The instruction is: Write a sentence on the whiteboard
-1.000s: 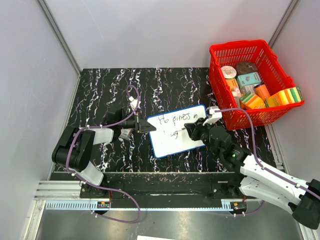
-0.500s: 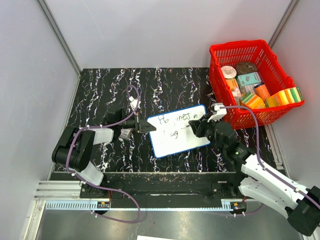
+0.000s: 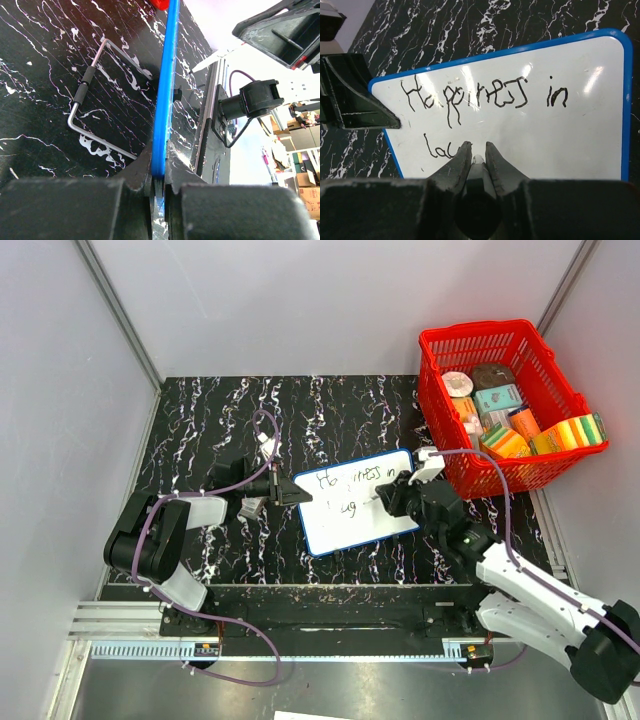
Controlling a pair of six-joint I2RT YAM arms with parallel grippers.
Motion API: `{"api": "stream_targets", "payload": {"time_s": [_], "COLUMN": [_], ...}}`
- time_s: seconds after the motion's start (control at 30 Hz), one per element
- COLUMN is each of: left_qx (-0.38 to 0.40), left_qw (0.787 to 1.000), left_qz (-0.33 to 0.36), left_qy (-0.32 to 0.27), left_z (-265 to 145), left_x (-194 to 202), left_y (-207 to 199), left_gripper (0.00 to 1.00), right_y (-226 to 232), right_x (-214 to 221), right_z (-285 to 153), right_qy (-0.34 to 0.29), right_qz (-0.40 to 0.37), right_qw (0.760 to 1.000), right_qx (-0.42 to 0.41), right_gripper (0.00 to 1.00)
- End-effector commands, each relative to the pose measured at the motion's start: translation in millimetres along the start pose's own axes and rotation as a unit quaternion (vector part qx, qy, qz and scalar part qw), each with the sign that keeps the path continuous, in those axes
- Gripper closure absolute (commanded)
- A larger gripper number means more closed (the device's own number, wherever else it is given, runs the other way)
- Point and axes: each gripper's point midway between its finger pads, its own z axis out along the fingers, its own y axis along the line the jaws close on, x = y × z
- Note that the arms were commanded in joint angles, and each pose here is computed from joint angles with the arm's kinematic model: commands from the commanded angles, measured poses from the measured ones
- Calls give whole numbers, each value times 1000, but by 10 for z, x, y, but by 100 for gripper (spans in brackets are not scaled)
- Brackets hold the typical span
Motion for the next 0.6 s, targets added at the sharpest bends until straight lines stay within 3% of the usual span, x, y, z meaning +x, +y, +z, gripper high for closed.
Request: {"api": "stream_targets", "payload": {"time_s": [0.0,0.57], "left_qx": [-53,-51], "left_qw": [997,997], "left_qz": [53,53], "left_qy": [-17,-16], "left_z": [20,22], "left_x": [-66,-67], "left_y": [219,217], "left_gripper": [100,100], "right_y": [138,197], "right_x": [-280,-366], "right_z": [62,294], "right_qy": [-36,-44], "right_qz": [-2,2], "right_qw": [999,999], "right_qx": [-18,-11], "right_gripper": [100,100]}}
